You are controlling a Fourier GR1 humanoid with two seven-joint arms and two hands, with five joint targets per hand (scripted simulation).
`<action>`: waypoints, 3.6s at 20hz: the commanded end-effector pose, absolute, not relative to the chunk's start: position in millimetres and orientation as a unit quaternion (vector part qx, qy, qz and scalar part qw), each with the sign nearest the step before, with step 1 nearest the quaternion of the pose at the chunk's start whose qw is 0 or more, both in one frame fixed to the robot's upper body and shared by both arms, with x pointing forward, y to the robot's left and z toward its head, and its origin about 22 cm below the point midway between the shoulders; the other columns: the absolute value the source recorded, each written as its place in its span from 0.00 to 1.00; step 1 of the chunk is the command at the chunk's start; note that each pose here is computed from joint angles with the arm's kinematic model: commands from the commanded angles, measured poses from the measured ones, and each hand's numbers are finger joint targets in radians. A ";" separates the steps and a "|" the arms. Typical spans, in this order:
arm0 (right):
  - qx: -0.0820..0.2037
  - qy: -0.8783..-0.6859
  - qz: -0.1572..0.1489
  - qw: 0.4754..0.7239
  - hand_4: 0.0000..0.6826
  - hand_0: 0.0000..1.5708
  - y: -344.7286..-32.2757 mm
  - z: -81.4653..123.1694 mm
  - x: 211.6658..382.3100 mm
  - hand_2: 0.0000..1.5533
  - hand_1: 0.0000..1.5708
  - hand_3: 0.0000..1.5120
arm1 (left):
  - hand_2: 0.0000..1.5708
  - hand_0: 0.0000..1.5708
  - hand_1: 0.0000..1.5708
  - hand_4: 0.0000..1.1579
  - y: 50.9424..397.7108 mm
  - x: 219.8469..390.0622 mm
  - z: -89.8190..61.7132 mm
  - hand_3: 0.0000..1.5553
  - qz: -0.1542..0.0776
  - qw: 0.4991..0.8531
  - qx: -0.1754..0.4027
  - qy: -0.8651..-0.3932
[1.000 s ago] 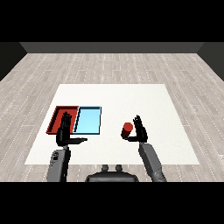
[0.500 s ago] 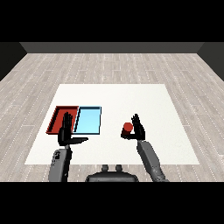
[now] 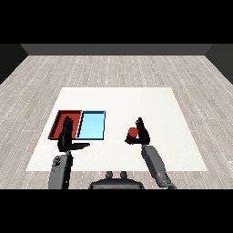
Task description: Pick the red can and put it in the red box
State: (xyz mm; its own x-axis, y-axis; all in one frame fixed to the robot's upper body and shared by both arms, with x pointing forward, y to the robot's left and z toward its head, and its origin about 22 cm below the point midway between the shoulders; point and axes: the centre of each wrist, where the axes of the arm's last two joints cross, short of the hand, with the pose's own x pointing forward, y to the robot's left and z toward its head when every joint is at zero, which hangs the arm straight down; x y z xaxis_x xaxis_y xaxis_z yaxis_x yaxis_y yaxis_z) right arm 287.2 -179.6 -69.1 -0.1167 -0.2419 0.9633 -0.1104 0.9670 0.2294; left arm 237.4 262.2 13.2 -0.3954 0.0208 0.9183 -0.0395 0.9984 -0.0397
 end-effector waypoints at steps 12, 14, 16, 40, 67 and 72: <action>0.102 -0.742 -0.044 0.661 0.00 0.00 -160.9 -77.9 306.2 0.00 0.00 0.00 | 0.00 0.00 0.00 0.00 268.5 229.1 17.7 0.00 0.027 0.546 0.021 -0.837; 0.113 -0.734 -0.038 0.668 0.00 0.00 -173.7 -71.9 297.8 0.00 0.00 0.00 | 0.00 0.00 0.00 0.00 270.2 235.8 9.5 0.00 0.024 0.556 0.010 -0.831; 0.117 -0.730 -0.044 0.672 0.00 0.00 -168.3 -80.6 300.7 0.00 0.00 0.00 | 0.00 0.00 0.00 0.00 273.2 229.0 -1.7 0.00 0.022 0.546 0.019 -0.837; 0.030 -0.771 -0.003 0.637 0.97 0.93 -156.3 -45.6 305.0 0.93 0.93 0.93 | 0.00 0.00 0.00 0.00 251.6 237.8 35.9 0.00 0.004 0.553 0.000 -0.833; 0.066 -0.812 0.007 0.580 0.94 0.90 -113.5 32.8 325.9 0.92 0.90 0.93 | 0.00 0.00 0.00 0.00 129.9 260.7 17.5 0.00 -0.065 0.586 -0.114 -0.800; 0.085 -0.825 0.015 0.558 0.92 0.88 -102.5 19.9 320.7 0.90 0.88 0.92 | 0.00 0.00 0.00 0.00 100.9 277.0 18.2 0.00 -0.079 0.592 -0.116 -0.793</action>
